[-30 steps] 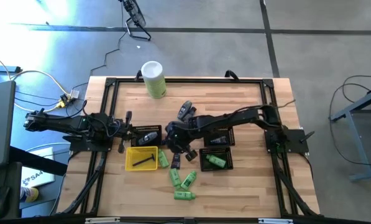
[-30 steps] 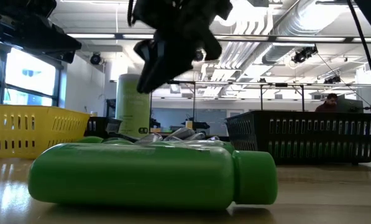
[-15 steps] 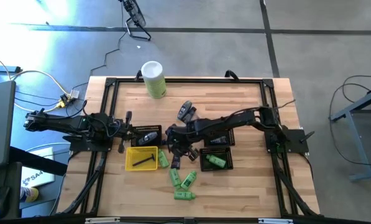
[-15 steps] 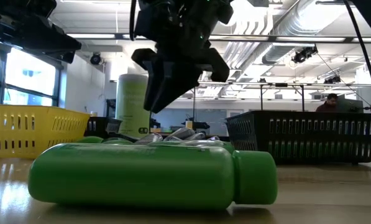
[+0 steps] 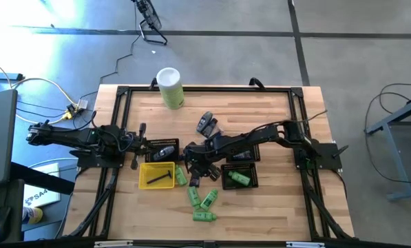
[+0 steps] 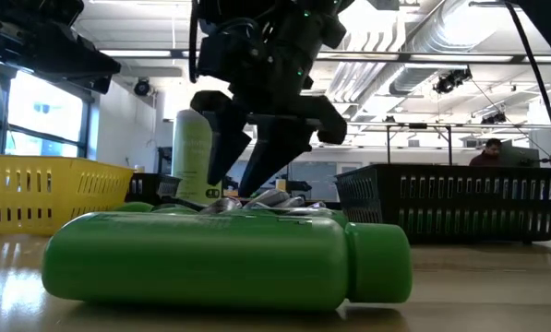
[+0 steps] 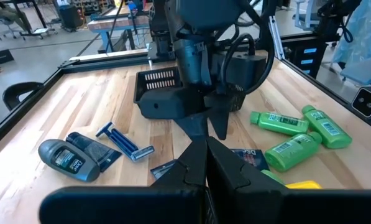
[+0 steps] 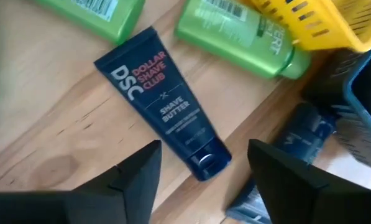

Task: Pick & Place Travel size toiletries
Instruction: Put the blue shave cream into the top right black bin

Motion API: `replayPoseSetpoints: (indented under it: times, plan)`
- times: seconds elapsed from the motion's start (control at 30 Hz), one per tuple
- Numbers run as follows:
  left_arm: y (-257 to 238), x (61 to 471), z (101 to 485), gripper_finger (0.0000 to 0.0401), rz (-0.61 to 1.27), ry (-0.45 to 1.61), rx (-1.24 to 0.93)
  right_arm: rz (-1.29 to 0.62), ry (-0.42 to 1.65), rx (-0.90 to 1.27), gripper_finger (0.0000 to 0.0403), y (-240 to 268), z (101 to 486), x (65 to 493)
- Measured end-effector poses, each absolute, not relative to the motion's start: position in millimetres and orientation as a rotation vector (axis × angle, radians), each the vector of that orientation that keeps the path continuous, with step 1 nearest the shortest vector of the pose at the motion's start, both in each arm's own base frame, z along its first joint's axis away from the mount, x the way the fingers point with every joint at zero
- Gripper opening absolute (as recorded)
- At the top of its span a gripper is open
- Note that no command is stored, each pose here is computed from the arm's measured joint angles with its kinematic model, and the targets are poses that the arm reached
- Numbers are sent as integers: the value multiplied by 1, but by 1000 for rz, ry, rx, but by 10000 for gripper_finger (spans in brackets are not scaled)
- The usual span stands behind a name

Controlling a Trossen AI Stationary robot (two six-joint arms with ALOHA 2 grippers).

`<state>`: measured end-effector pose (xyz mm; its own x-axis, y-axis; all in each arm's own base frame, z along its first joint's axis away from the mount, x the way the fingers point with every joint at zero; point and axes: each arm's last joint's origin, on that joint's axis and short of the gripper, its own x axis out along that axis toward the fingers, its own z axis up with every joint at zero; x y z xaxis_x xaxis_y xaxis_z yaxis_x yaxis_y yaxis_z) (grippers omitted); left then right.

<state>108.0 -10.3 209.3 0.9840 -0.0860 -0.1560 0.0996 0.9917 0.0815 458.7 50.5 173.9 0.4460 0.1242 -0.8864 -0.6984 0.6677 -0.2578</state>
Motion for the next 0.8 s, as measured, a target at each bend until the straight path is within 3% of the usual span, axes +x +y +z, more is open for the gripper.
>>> replayPoseSetpoints:
  times: [0.57,0.8]
  plan:
    - [-10,108,209,0,-93,154,90,610,1050,-706,236,47,146,461]
    - [-10,108,209,0,-93,156,90,616,1069,-703,214,47,145,459]
